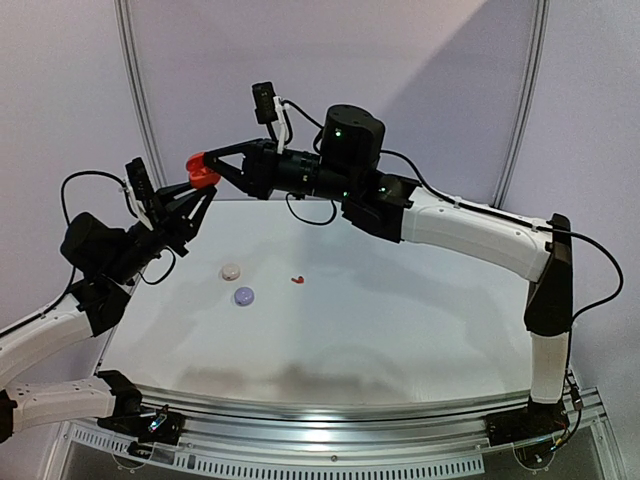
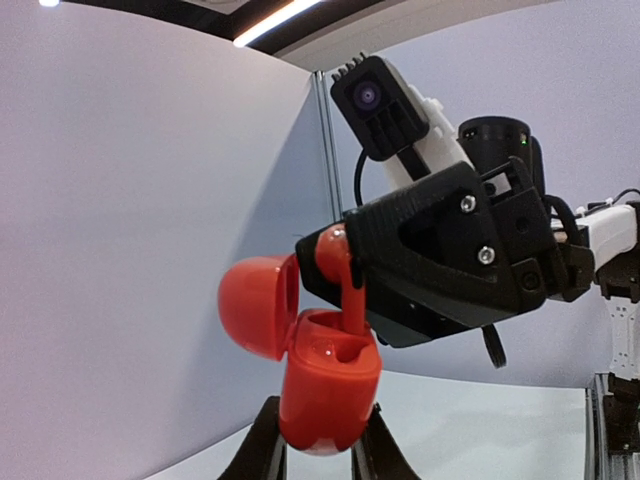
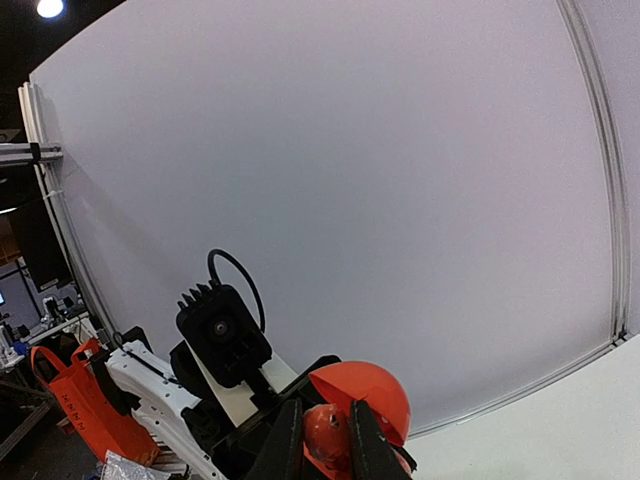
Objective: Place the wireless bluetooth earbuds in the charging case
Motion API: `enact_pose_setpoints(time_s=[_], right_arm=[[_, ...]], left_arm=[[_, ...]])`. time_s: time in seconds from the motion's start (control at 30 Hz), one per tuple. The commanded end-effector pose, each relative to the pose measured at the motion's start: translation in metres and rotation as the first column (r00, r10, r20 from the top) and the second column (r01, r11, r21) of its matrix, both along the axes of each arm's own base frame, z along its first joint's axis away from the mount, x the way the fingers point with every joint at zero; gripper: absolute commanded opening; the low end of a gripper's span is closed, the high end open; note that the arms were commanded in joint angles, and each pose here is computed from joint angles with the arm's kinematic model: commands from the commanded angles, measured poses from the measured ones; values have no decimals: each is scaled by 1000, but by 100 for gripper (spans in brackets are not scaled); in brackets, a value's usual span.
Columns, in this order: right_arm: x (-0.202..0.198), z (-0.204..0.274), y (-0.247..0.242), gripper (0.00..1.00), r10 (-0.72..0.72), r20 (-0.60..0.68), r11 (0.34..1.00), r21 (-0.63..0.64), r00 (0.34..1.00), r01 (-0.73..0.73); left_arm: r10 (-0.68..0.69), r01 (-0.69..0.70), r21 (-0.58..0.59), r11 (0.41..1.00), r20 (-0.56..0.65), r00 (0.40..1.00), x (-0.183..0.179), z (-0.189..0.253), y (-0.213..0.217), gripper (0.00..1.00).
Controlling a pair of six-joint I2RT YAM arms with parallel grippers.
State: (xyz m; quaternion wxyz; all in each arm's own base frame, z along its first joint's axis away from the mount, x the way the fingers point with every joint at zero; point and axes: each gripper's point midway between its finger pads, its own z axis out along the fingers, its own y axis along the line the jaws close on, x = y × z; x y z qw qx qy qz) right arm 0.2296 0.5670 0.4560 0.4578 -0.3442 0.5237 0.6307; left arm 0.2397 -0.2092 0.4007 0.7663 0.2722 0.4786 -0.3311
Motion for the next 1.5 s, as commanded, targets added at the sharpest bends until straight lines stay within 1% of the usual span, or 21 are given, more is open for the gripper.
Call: enact_pose_setpoints(time_s=[0.0,0.37,0.87,1.1,1.23,1.47], right_arm=[[-4,-8,0,3,23,-48,999,-22,999,-24],[-4,10,-5,4,26,-54,998,55,998,-23],[-10,-1,1,5,57,-27,998,26,998,-56],[-6,-21,7,10,44,-31,998,-44,999,-45],[-6,-25,8,11,46,-33,998,-51,998,-47],[-1,-28,9,17,22,-43,998,-66,999,-25]], left_arm=[[4,3,-55,998,124,992,-18,28,10,0],[-3,13,-64,998,147,989,-23,32,11,0],[-2,14,-68,998,172,985,-25,35,12,0],[5,6,-66,998,172,985,-24,35,12,0],[6,5,-65,998,169,986,-23,35,12,0],[5,5,-63,998,169,986,-24,35,12,0]])
